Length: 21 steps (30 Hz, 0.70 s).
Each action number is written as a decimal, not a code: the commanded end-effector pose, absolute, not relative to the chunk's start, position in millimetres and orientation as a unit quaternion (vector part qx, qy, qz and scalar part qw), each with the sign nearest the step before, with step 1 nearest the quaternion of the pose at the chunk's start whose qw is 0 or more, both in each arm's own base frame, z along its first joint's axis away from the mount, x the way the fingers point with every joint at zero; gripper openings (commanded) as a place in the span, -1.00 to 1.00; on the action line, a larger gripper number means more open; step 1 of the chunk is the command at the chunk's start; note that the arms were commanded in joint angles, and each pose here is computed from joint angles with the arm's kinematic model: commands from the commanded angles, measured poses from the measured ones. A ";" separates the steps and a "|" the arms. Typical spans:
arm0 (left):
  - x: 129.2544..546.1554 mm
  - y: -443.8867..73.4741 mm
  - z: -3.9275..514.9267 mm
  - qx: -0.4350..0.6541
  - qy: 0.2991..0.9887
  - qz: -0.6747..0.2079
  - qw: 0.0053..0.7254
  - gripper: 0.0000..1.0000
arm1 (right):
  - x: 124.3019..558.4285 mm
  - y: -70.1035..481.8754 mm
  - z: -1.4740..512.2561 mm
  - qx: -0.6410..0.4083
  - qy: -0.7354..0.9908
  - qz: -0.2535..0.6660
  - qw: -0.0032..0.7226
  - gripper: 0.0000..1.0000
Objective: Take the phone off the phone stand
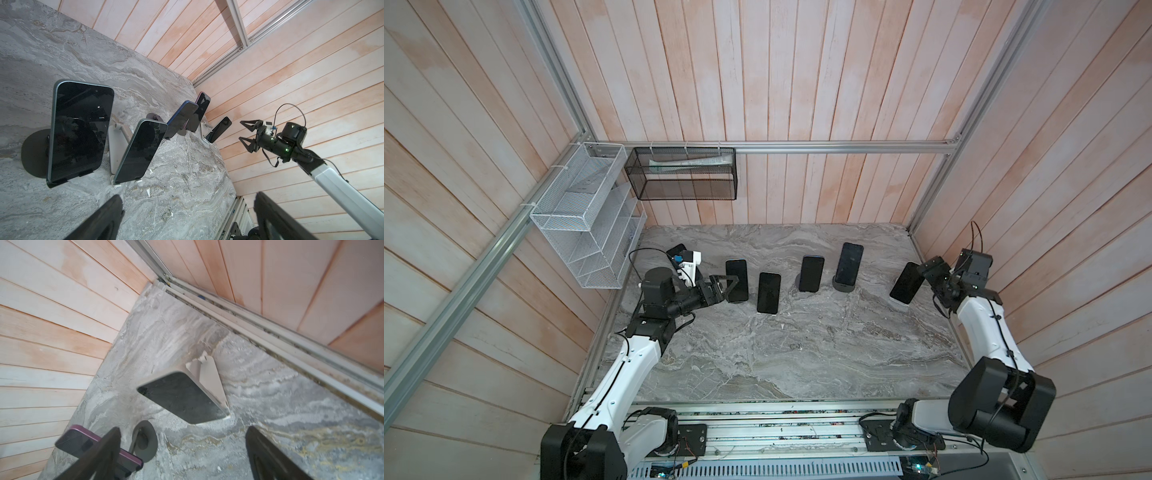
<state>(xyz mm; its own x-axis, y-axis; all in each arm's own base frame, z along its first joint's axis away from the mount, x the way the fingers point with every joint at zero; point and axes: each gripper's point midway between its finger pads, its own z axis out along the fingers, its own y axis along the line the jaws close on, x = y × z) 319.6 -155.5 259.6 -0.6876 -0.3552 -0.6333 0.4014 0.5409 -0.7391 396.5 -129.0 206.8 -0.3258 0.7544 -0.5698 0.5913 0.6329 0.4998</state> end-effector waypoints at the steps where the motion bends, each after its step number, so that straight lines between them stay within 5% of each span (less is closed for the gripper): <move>1: 320.0 -154.0 274.2 0.025 0.778 -0.468 0.418 1.00 | 395.1 -128.6 180.6 0.378 0.869 0.049 0.316 0.96; 21: 319.3 -154.8 272.7 0.025 0.779 -0.469 0.417 1.00 | 431.9 -114.6 181.3 0.286 0.909 -0.061 0.296 0.95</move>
<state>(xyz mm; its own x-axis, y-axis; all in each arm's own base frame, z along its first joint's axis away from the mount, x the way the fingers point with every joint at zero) 318.4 -155.0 258.6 -0.6864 -0.3558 -0.6343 0.3935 0.5518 -0.7353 433.9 -108.0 184.8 -0.6301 0.5224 -0.5745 0.5498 0.8226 0.1449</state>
